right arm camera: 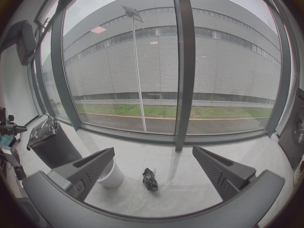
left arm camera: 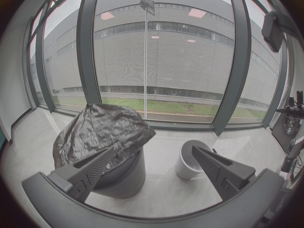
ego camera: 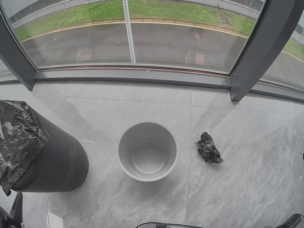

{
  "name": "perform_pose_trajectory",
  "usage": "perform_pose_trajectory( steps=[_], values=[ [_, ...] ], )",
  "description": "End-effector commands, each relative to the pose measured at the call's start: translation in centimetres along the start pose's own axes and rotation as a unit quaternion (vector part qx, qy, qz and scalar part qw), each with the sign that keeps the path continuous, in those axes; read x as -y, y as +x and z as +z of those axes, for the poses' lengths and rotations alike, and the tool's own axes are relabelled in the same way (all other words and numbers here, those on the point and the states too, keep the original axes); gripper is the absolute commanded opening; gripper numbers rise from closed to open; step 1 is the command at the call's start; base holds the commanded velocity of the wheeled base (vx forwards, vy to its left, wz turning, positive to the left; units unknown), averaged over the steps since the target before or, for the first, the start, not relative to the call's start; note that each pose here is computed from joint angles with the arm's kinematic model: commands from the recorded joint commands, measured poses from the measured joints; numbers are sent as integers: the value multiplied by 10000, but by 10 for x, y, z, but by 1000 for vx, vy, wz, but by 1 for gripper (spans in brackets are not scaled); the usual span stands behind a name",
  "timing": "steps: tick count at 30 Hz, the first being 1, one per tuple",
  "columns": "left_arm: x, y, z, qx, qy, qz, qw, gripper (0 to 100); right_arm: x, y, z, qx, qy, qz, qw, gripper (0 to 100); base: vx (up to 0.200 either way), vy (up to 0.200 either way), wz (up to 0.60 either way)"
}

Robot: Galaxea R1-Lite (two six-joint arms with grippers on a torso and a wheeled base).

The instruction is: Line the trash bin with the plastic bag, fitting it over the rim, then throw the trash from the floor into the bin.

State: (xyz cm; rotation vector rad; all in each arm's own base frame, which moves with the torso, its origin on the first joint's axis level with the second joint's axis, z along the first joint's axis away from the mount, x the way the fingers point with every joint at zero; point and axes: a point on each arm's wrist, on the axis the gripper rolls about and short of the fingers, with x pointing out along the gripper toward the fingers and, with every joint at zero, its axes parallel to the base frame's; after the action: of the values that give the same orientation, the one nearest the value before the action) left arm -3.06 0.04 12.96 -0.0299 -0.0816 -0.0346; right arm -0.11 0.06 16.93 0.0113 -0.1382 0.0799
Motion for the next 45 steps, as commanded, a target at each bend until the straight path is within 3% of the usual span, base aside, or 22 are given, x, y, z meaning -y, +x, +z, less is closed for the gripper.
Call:
perform_pose_trajectory(
  steps=[1,4,6,7,9,12,19,23,28,35,39,45],
  values=[
    [2,33,87,-698,734,-417,9940,100,-12,97,19,-494,146,849,9951,100,0,0,0],
    [3,51,81,-1105,1550,-615,9798,100,-17,118,14,-544,181,916,9942,100,0,0,0],
    [4,69,75,-1463,2376,-731,9575,100,-22,129,10,-536,337,999,9930,100,0,0,0],
    [4,69,75,-1463,2376,-731,9575,100,-22,129,10,-536,337,999,9930,100,0,0,0],
    [5,87,70,-1854,2939,-904,9333,100,-28,135,7,-605,665,1078,9901,100,0,0,0],
    [6,105,64,-2113,3646,-1066,9006,100,-29,138,2,-728,701,999,9898,100,0,0,0],
    [8,136,46,-1968,4812,-571,8523,100,-30,141,-3,-850,694,983,9891,100,0,0,0],
    [16,150,35,-1734,5334,-573,8259,100,-30,143,-6,-934,692,977,9884,100,0,0,0],
    [28,161,19,-1698,5488,-295,8180,100,-31,147,-10,-1050,701,968,9873,100,0,0,0],
    [26,159,10,-1888,5519,112,8122,100,-32,150,-13,-1156,696,959,9862,100,0,0,0],
    [25,162,10,-2034,5405,404,8154,100,-32,151,-15,-1202,698,955,9857,100,0,0,0],
    [27,170,9,-1981,5322,492,8217,100,-32,150,-17,-1202,698,955,9857,100,0,0,0]
  ],
)
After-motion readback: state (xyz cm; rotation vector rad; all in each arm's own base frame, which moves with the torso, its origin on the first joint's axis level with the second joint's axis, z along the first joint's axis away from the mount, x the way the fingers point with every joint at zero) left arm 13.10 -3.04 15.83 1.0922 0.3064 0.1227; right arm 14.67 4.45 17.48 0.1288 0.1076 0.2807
